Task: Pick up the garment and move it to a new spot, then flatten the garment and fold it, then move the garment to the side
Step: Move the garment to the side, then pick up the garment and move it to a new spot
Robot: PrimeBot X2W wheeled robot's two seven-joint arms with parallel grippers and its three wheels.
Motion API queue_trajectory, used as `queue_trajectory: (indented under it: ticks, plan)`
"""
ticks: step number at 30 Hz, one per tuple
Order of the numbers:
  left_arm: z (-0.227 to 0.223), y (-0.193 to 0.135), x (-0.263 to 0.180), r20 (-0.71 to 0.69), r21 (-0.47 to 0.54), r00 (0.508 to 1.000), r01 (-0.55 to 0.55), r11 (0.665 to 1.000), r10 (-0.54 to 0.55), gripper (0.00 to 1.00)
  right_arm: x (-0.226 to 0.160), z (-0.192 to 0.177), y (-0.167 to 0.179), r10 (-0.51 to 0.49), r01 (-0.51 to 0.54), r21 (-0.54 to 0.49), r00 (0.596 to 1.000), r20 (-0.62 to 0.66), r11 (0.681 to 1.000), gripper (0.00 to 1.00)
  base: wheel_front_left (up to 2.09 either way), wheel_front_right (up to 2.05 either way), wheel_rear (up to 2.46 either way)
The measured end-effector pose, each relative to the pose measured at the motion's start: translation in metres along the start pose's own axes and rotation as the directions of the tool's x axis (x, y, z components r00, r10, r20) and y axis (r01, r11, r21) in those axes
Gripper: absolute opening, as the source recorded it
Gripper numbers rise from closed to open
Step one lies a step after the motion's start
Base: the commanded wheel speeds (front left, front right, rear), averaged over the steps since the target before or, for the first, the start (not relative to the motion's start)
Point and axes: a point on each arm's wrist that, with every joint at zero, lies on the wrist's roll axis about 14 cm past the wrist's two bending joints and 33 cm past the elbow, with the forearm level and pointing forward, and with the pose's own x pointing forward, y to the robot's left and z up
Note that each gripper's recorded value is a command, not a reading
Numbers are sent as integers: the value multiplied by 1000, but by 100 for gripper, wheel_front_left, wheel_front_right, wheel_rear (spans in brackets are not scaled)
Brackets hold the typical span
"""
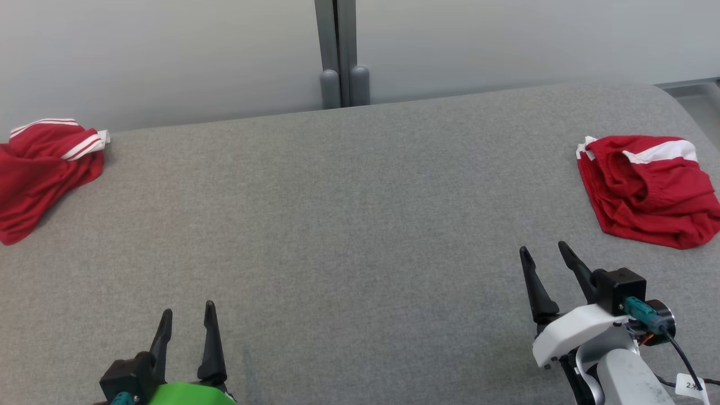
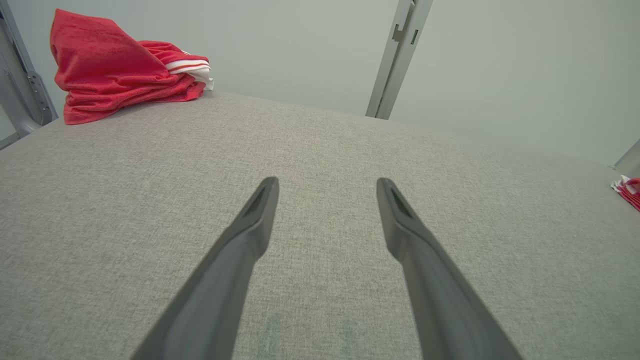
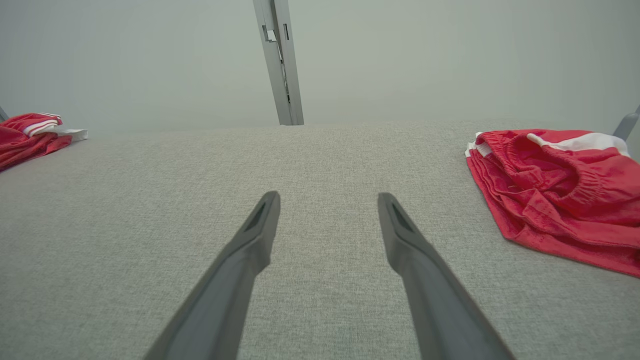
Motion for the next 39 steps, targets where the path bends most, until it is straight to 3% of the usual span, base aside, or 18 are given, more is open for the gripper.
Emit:
queue_trajectory:
  ticks: [12, 20, 31, 39]
  plan:
    - [4, 7, -6, 15, -11, 1000, -28, 1000, 28, 100, 3, -5, 9, 27, -27, -7, 1000, -14, 1000, 100, 0, 0, 0]
    - [14, 36, -28, 50, -17, 990, -129, 992, 129, 100, 16, -17, 44, 126, -126, -12, 991, -48, 992, 100, 0, 0, 0]
    - [29, 92, -80, 113, -22, 937, -329, 944, 330, 100, 34, -32, 127, 344, -344, 12, 935, -87, 939, 100, 0, 0, 0]
    - [33, 111, -109, 137, -34, 902, -409, 912, 409, 100, 35, -37, 165, 437, -437, 23, 894, -101, 899, 100, 0, 0, 0]
